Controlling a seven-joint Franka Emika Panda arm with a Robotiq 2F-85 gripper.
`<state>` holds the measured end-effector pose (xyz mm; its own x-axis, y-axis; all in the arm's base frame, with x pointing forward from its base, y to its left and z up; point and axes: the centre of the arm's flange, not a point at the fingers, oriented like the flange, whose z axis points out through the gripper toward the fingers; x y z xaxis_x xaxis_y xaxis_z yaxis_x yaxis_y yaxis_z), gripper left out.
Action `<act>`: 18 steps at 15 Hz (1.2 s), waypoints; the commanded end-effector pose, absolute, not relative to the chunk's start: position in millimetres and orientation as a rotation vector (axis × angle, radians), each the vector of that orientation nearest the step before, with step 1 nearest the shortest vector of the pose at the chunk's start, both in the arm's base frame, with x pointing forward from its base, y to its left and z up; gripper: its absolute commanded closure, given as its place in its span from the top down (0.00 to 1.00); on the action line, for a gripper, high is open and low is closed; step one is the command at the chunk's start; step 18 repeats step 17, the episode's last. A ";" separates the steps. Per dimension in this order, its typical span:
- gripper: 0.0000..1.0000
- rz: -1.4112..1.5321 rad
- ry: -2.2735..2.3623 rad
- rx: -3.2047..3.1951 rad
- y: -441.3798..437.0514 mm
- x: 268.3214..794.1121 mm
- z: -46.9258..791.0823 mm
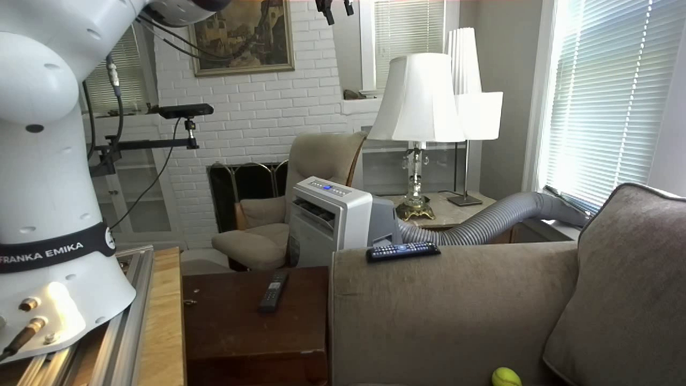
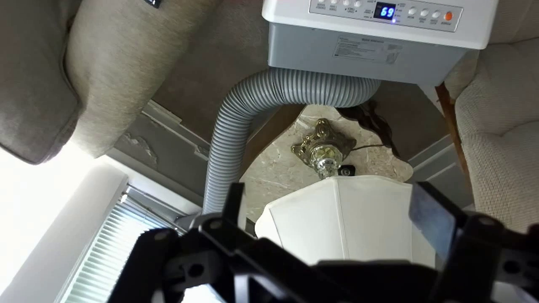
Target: Turn on the white object
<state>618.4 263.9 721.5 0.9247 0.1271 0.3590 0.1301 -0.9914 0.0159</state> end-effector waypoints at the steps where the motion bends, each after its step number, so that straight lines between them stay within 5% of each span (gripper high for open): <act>1: 1.00 -0.574 -0.206 -3.073 263.9 618.0 722.1; 14: 1.00 0.111 -0.419 -3.200 220.5 486.4 697.5; 15: 1.00 0.033 -0.382 -3.218 243.6 539.6 729.2; 18: 1.00 0.034 -0.383 -3.217 242.1 535.2 733.8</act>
